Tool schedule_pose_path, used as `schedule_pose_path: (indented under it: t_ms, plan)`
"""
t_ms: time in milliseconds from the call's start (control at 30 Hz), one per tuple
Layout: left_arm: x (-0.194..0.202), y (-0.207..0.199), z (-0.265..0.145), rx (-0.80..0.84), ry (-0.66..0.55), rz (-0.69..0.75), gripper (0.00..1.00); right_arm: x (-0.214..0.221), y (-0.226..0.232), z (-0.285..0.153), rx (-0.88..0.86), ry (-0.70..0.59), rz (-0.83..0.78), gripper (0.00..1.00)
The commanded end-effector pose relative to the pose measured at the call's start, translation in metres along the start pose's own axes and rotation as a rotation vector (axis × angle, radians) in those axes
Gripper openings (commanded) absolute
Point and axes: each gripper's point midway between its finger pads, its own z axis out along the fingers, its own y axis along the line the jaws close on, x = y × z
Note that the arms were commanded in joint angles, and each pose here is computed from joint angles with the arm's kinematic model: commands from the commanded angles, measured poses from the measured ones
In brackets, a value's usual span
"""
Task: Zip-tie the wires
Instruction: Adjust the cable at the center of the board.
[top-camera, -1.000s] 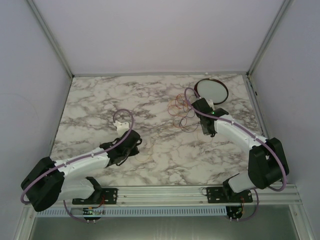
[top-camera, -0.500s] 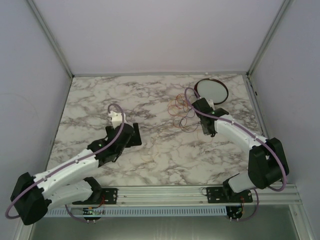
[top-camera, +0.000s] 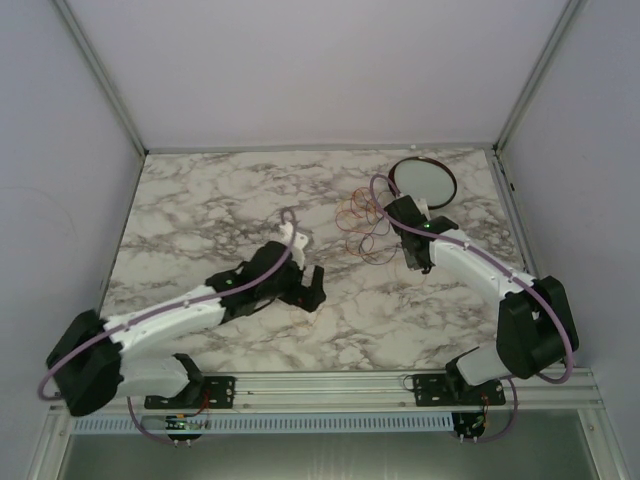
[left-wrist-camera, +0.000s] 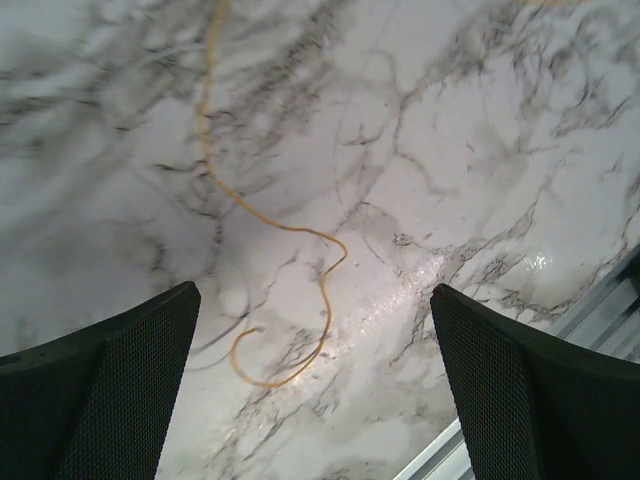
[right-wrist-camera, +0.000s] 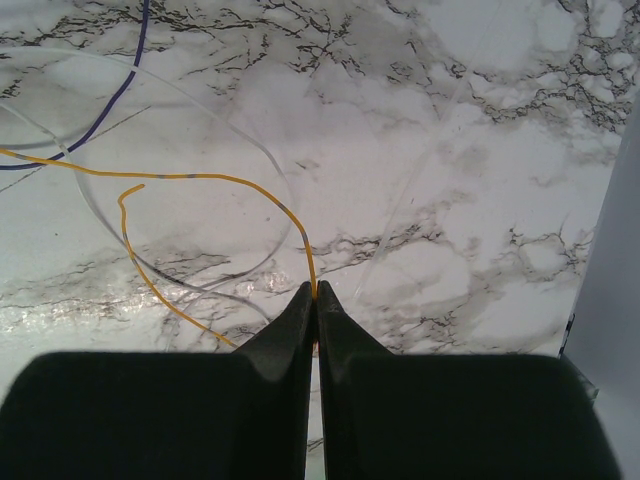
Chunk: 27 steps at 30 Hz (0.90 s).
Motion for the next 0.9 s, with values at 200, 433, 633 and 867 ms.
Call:
schedule_pose_path:
  t_ms: [200,433,633,867]
  plan:
    - [0.005,-0.022,0.053,-0.136,0.102,-0.056,1.0,-0.008,-0.006,-0.005,-0.002,-0.038,0.033,0.0]
    - [0.022,0.01,0.057,-0.382,0.178,-0.088,1.0,-0.008,-0.007,-0.005,-0.002,-0.044,0.034,0.0]
    - [0.04,0.023,0.058,-0.445,0.227,-0.085,1.0,-0.008,-0.009,-0.004,-0.002,-0.045,0.034,0.0]
    - [0.061,0.027,0.062,-0.438,0.272,-0.093,1.0,-0.008,-0.009,-0.004,-0.004,-0.045,0.036,0.0]
